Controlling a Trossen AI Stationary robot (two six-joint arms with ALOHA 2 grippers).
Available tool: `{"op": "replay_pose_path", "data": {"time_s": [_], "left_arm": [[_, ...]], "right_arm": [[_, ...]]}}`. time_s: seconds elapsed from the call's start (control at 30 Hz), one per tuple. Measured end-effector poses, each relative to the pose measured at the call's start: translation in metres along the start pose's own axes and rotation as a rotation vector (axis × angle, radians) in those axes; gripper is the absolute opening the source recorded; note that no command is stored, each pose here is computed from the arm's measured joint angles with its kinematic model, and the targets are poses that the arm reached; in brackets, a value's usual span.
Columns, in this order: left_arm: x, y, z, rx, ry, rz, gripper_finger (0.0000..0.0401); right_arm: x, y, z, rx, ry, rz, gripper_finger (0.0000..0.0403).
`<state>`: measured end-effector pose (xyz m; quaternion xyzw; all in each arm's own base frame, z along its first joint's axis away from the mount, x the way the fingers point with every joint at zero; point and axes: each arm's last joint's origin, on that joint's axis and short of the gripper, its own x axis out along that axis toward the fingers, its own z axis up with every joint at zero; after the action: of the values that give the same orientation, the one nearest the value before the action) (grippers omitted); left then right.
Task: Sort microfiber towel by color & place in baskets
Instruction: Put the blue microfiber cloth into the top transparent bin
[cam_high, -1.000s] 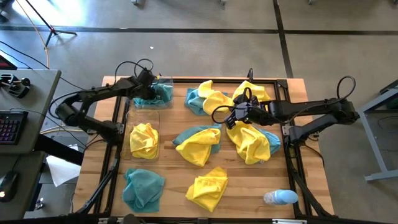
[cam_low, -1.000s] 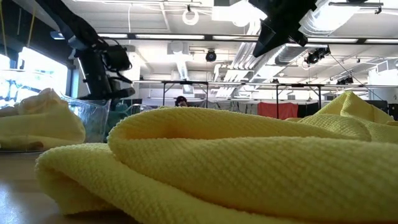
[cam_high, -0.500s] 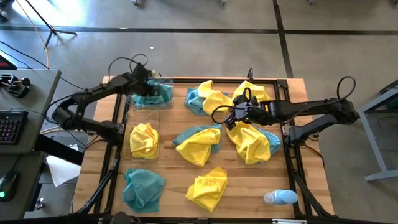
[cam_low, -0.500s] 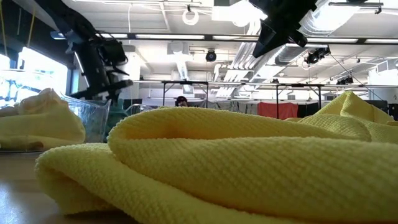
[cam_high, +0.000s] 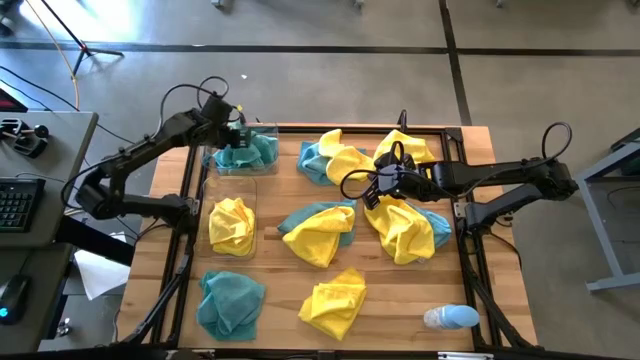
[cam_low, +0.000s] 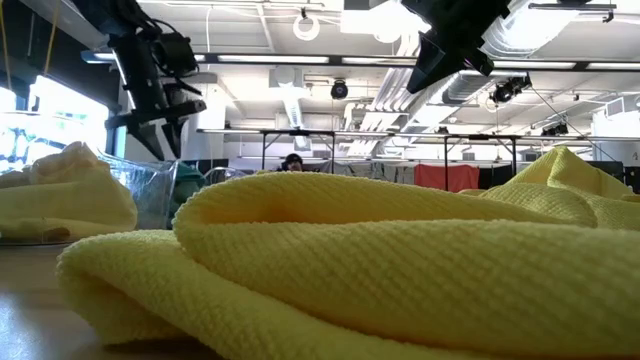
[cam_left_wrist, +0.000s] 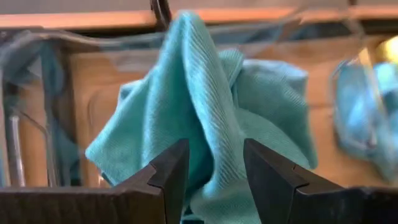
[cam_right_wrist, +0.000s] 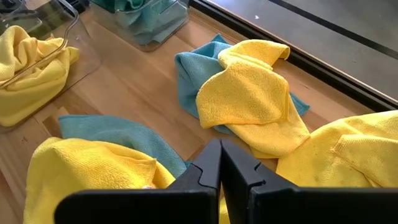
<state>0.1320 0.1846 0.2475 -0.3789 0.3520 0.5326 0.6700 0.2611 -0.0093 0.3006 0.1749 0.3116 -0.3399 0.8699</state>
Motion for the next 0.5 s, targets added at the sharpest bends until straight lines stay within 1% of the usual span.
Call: {"op": "replay_pose_path", "data": {"time_s": [0.1, 0.17, 0.33, 0.43, 0.5], "left_arm": [[0.015, -0.004, -0.001, 0.042, 0.022, 0.012, 0.0142], [0.03, -0.003, -0.003, 0.049, 0.053, 0.056, 0.0142], [0.067, 0.004, -0.015, 0.02, 0.171, 0.182, 0.0142], [0.081, 0.007, -0.018, 0.015, 0.215, 0.231, 0.0142], [0.085, 0.008, -0.018, 0.03, 0.226, 0.246, 0.0142]], "right_arm": [[0.0, 0.0, 0.0, 0.0, 0.0, 0.0, 0.0001], [0.0, 0.0, 0.0, 0.001, 0.0, -0.002, 0.0001], [0.001, -0.001, 0.001, 0.006, -0.001, -0.005, 0.0001], [0.001, -0.001, 0.001, 0.007, -0.001, -0.005, 0.0001], [0.001, -0.001, 0.001, 0.007, -0.001, -0.005, 0.0001]]}}
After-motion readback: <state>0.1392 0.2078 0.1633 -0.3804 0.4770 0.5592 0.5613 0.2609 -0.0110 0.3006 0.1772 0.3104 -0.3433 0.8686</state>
